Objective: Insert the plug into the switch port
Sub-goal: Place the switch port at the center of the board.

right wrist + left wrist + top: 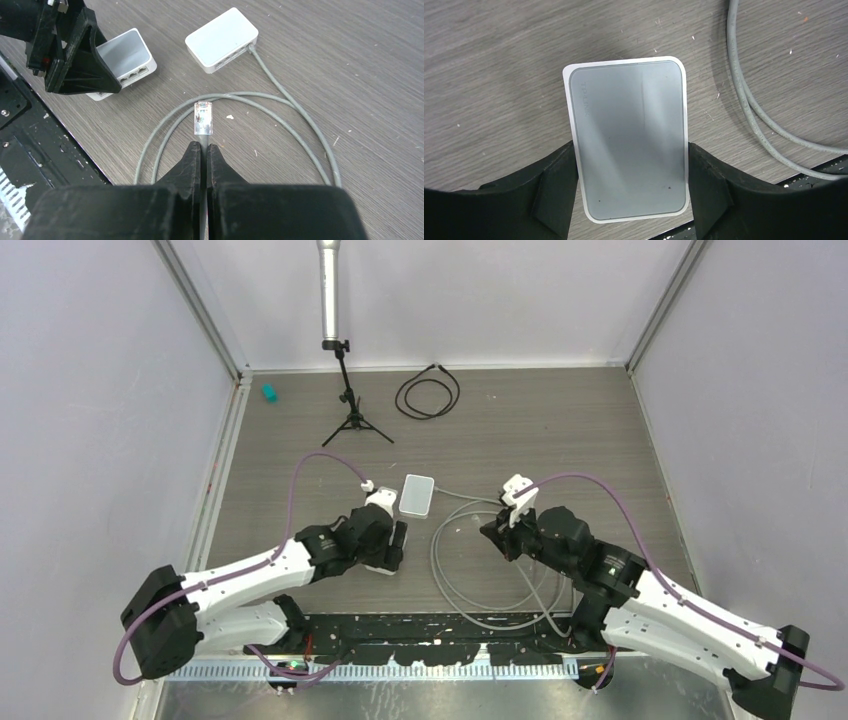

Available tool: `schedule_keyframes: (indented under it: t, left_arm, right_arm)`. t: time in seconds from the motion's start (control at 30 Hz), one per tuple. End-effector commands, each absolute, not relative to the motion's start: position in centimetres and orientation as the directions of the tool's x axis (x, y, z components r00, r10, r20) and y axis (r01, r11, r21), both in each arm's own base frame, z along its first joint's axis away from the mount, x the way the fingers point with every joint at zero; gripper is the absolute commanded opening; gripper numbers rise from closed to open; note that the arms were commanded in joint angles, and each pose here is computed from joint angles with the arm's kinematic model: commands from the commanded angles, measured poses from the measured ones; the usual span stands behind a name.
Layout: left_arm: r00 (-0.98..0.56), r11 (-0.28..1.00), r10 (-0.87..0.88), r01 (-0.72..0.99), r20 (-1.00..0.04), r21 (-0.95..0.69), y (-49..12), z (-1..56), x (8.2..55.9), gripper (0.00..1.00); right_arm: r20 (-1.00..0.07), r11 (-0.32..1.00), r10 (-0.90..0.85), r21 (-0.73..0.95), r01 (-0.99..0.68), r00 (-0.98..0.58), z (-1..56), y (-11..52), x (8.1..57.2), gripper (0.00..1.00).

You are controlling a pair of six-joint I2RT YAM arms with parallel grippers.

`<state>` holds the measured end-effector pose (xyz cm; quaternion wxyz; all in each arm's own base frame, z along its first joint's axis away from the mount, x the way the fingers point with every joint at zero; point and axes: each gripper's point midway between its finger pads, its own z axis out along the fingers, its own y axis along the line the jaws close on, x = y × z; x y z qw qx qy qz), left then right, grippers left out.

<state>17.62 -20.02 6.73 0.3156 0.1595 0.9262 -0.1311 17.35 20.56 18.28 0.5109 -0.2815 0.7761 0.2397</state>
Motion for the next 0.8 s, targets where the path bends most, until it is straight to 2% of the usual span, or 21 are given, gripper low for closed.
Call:
schedule_keyframes:
  t: [0.0, 0.23, 0.5, 0.77]
  left_arm:
    - [-0.747, 0.925, 0.150, 0.338, -0.648, -0.175, -20.7, 6.7, 17.7, 0.48]
    - [-0.760, 0.923, 0.160, 0.341, -0.630, -0.177, -21.5, 5.0, 17.2, 0.74]
    - [-0.760, 0.923, 0.176, 0.348, -0.625, -0.164, -21.6, 4.5, 17.3, 0.95]
    - [-0.735, 0.941, 0.120, 0.299, -0.667, -0.160, -20.6, 7.1, 17.9, 0.97]
  right_arm:
    - [-0.939, 0.690, -0.165, 0.109, -0.716, -0.302, 18.9, 22.3, 17.5, 0.00]
    - [-0.935, 0.692, -0.163, 0.120, -0.712, -0.316, 18.3, 22.5, 17.6, 0.01]
    - [-0.929, 0.697, -0.175, 0.117, -0.707, -0.327, 17.2, 22.5, 17.7, 0.00]
    - [-0.916, 0.659, -0.220, 0.113, -0.744, -0.334, 15.7, 23.8, 17.5, 0.00]
